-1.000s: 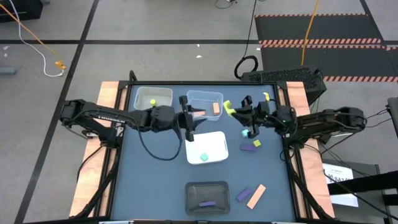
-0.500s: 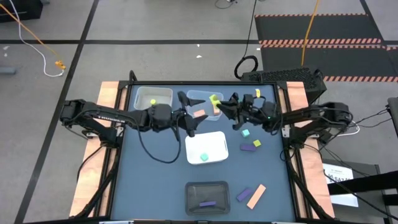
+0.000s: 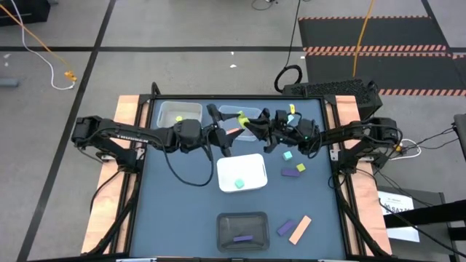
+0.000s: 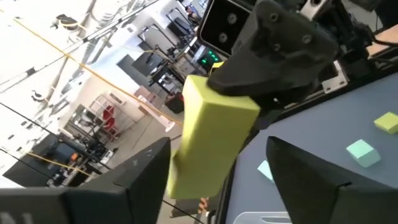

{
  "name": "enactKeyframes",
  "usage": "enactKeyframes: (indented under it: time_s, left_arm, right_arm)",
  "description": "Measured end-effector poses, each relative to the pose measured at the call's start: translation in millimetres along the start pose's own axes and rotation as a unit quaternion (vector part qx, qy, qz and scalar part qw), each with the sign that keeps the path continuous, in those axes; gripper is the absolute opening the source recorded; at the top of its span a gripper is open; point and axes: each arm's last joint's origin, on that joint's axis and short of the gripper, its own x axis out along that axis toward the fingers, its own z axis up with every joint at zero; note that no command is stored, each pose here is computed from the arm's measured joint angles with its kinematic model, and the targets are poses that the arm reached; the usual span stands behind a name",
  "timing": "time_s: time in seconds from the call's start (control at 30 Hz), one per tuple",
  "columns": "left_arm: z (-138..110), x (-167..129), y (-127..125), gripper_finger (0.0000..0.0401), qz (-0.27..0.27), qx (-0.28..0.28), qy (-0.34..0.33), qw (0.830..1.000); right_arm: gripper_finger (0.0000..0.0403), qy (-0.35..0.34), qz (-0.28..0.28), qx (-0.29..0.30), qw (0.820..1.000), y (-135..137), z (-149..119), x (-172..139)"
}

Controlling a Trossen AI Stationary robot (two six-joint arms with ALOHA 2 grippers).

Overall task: Sort & place blocks by color
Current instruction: Put the top light green block into the gray bin

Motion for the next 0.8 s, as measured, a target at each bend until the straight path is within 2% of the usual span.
enactKeyframes:
  time_s: [0.2, 0.37, 0.57, 0.8]
  left_arm:
    - [-7, 4, 9, 0.0190, 0.011, -0.015, 0.004, 1.000]
    - [-11, 7, 12, 0.0143, -0.002, -0.018, -0.001, 1.000]
    - [-10, 6, 10, 0.0141, -0.012, -0.017, -0.005, 1.000]
    - [-11, 6, 9, 0.0129, -0.017, -0.040, -0.001, 0.999]
  right_arm:
    - [0.0039, 0.001, 0.003, -0.003, 1.000, 5, -2, 0]
    - [0.0040, 0.000, -0.003, 0.000, 1.000, 5, -3, 0]
    - [0.0068, 0.011, 0.003, 0.006, 1.000, 5, -4, 0]
    - [0.0138, 0.031, -0.003, 0.004, 1.000, 1, -5, 0]
